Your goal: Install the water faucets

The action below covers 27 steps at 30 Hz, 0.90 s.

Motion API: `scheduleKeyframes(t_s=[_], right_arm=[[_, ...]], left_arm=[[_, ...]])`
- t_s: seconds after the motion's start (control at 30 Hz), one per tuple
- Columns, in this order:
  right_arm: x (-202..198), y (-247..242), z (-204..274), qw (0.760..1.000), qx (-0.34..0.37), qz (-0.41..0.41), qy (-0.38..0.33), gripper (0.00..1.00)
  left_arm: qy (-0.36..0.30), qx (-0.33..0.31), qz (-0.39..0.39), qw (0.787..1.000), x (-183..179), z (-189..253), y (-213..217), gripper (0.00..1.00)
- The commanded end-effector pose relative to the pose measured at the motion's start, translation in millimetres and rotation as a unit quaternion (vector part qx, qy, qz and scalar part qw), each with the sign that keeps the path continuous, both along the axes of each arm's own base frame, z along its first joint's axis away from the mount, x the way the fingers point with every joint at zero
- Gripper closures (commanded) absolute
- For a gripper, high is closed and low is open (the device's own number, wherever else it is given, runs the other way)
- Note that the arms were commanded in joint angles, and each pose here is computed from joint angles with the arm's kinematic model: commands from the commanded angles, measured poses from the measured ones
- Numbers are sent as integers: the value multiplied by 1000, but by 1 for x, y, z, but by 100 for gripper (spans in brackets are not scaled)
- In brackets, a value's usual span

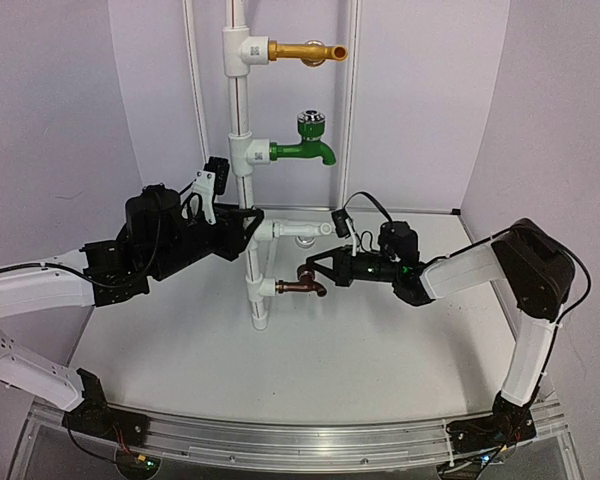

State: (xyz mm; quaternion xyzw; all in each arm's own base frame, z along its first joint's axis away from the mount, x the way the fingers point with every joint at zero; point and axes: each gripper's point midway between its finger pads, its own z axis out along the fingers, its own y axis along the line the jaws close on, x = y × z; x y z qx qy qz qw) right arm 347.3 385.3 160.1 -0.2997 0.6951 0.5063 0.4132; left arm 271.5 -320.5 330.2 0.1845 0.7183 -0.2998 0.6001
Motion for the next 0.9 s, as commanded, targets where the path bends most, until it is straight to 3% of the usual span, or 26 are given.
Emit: scheduleKeyframes(t_s=[0.0,0.5,0.87], right_arm=[[-3,9,-11,999,-6,39,-5,100],[-33,3,-46,995,-13,89,37,100],[-5,10,-34,998,3,57,18,100]], left_arm=[[-16,-46,14,999,2,38,11,100],[-16,-45,12,999,5,37,8,100],[-13,-44,9,999,6,37,5,100]])
